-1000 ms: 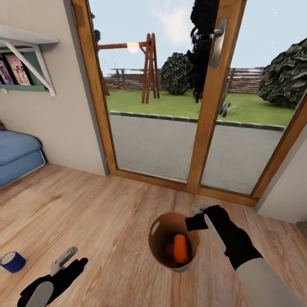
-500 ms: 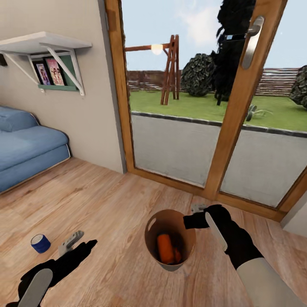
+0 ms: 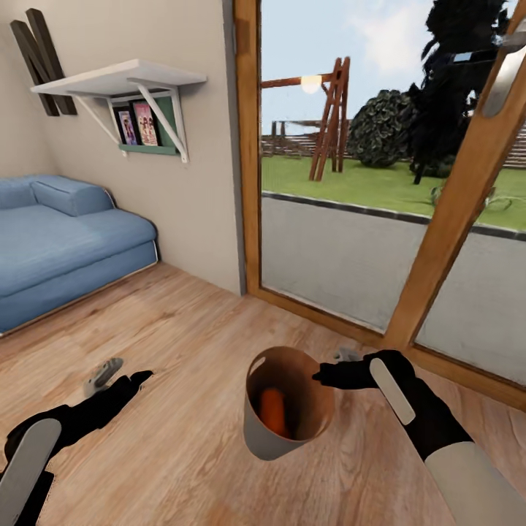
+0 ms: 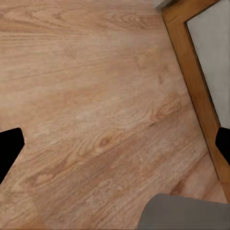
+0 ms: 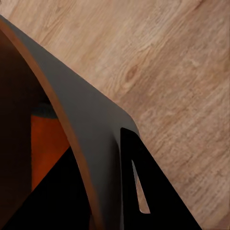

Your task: Put the three can of soda from the living room inside the tash can in the kitchen.

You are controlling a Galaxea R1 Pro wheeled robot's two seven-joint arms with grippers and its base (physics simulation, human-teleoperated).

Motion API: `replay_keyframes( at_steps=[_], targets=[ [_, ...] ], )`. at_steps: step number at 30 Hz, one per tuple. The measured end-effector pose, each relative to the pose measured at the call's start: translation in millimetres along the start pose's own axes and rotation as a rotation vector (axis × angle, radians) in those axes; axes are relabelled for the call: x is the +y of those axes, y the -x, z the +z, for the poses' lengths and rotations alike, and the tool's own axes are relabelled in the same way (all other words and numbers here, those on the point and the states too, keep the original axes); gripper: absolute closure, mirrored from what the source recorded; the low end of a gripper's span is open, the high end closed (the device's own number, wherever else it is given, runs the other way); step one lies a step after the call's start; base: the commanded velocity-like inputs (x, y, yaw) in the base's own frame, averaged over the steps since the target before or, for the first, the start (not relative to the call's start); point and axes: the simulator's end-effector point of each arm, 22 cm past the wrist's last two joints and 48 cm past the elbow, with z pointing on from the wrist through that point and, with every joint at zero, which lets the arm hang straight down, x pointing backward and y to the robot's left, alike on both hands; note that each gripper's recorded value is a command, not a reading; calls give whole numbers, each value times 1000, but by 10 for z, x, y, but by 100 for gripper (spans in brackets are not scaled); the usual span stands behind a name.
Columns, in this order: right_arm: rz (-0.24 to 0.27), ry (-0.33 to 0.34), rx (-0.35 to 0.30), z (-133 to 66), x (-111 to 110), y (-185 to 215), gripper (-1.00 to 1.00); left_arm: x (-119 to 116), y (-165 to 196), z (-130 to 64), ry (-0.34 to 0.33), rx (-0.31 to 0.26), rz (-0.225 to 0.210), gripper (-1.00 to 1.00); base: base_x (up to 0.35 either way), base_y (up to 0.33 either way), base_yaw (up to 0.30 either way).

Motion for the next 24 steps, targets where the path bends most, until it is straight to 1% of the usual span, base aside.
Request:
replay_keyframes(
  at_steps=[4,9,12,14,15,16,19,21,24],
  targets=[
    [0,2,0,0,6,0,100,44,13,-2,16,-3,4,-100,323,0,295],
    [-1,2,2,5,11,-6,100,153,-8,7,57,1,5,-100,341,0,263],
    [-1,3,1,6,19,-3,100,216,-17,7,71,3,2,-100,343,0,43],
    [-12,-6,-4,-2,21,16,100,230,-14,6,75,2,3,-100,343,0,15],
    [-16,-7,-7,-9,26,27,100,247,-6,5,82,-1,9,-100,343,0,4],
    [-29,-9,-18,-31,54,66,100,290,19,1,100,-11,25,-100,343,0,3],
    [-28,12,-26,-42,134,88,100,312,30,-1,108,-15,32,-100,343,0,14],
    [-35,10,-27,-37,158,88,100,380,-1,22,124,-7,28,-100,343,0,153],
    [-48,-12,-27,-35,113,87,100,419,-20,37,131,-1,23,-100,343,0,259]
  ],
)
